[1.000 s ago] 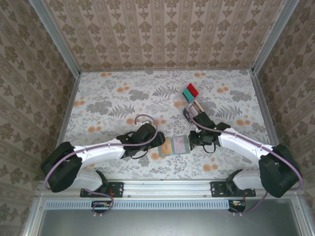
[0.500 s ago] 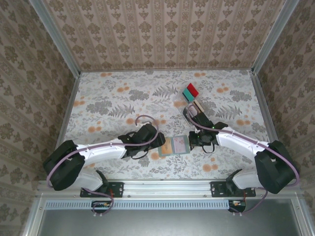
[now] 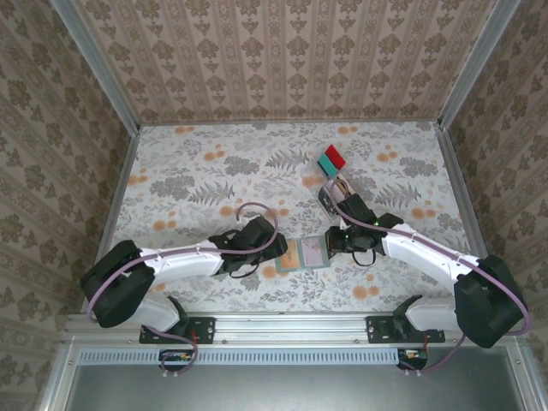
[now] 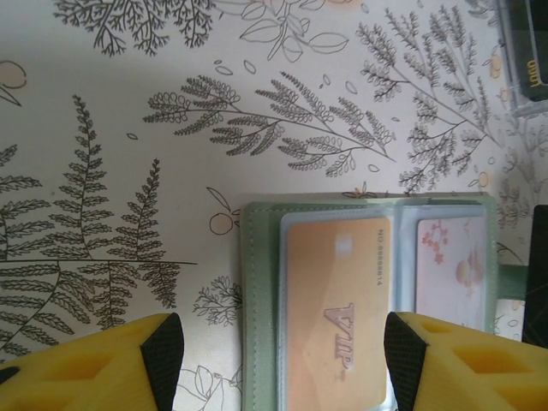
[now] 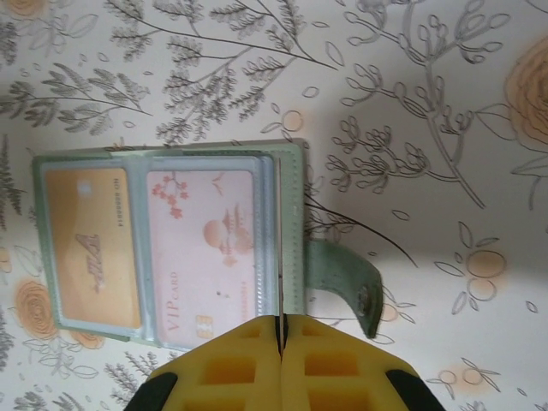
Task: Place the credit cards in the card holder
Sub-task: Flip over the card slot on the card holder.
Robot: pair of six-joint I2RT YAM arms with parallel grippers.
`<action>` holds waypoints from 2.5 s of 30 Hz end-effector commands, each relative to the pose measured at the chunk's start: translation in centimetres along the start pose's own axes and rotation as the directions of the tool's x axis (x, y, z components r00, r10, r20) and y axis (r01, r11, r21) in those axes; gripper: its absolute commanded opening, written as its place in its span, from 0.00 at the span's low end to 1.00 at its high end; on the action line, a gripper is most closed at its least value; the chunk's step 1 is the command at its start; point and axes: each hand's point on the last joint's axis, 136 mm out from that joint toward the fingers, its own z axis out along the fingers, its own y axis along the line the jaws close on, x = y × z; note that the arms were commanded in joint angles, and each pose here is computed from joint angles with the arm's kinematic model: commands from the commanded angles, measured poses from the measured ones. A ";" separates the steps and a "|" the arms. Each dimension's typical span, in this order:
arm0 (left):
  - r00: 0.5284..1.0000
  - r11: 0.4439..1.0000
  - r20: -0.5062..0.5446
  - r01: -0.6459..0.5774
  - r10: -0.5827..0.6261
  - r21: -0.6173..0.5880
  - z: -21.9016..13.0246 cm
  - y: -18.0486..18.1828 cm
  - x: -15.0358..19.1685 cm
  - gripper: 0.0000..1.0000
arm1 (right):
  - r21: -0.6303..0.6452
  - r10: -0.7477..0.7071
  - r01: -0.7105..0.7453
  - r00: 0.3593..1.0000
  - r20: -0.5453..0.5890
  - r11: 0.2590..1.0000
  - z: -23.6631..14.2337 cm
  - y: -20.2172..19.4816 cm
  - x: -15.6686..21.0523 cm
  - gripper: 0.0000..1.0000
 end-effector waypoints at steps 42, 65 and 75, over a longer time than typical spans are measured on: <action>0.996 1.000 -0.088 -0.014 0.016 0.014 2.6 -1.3 2.1 0.51 | -0.302 0.095 -0.114 0.993 -0.075 0.947 0.1 5.6 -0.1 0.06; 0.995 1.000 0.096 -0.008 0.009 -0.008 -1.9 -0.5 -0.6 0.65 | -0.360 0.067 -0.100 0.993 -0.101 0.928 0.5 9.0 -0.3 0.08; 0.997 0.999 0.067 -0.049 0.048 0.007 -1.5 -1.3 -0.3 0.65 | -0.338 0.122 -0.142 0.989 -0.079 0.931 1.6 6.4 0.0 0.06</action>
